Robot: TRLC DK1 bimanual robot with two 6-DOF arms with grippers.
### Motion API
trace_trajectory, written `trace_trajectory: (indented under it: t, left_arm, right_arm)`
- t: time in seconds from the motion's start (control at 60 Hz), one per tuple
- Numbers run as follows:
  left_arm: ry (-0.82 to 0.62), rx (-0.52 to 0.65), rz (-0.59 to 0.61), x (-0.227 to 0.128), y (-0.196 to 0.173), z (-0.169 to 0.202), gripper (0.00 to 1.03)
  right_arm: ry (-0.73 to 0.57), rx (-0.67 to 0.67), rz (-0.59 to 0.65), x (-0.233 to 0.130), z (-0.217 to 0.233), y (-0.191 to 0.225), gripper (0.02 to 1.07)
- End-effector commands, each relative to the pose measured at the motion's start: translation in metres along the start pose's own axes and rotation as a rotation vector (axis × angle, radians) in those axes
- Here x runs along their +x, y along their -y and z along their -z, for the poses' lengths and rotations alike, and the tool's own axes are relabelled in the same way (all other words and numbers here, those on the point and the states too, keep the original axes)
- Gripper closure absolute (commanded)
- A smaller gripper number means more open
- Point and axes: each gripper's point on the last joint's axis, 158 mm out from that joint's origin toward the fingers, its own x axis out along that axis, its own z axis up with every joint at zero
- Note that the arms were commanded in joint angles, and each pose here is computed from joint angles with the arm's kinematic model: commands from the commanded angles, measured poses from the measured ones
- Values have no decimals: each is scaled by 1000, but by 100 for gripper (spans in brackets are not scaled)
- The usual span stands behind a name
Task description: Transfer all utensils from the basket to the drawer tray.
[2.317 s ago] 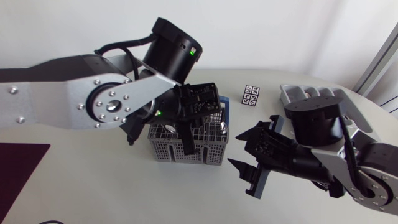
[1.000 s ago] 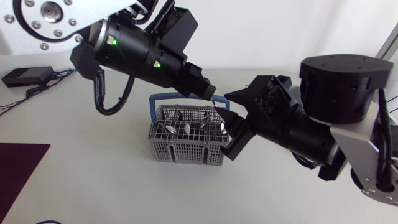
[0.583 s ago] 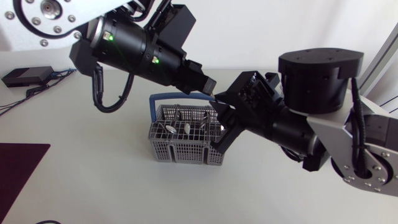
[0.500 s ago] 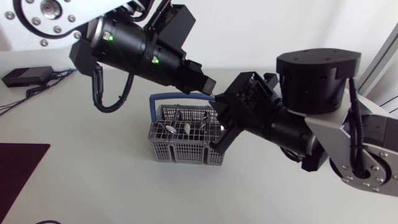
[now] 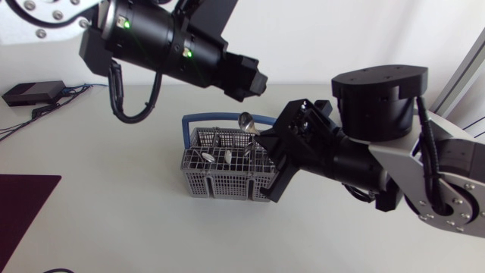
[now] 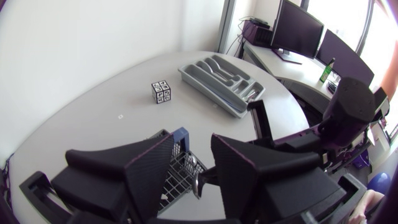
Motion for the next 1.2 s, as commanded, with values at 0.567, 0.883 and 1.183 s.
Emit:
trace_trajectory:
  t: [0.567,0.883,1.183]
  left_arm:
    - [-83,-2,-175,-5,-67,46,38]
    - [-183,237,-211,31,-35,97,38]
    - [-201,401,-314,55,-33,113,38]
  right_arm:
    - [-269,-11,-190,-79,176,83,102]
    - [-397,-45,-256,-118,276,145,101]
    - [-557,-125,-279,-148,361,190,101]
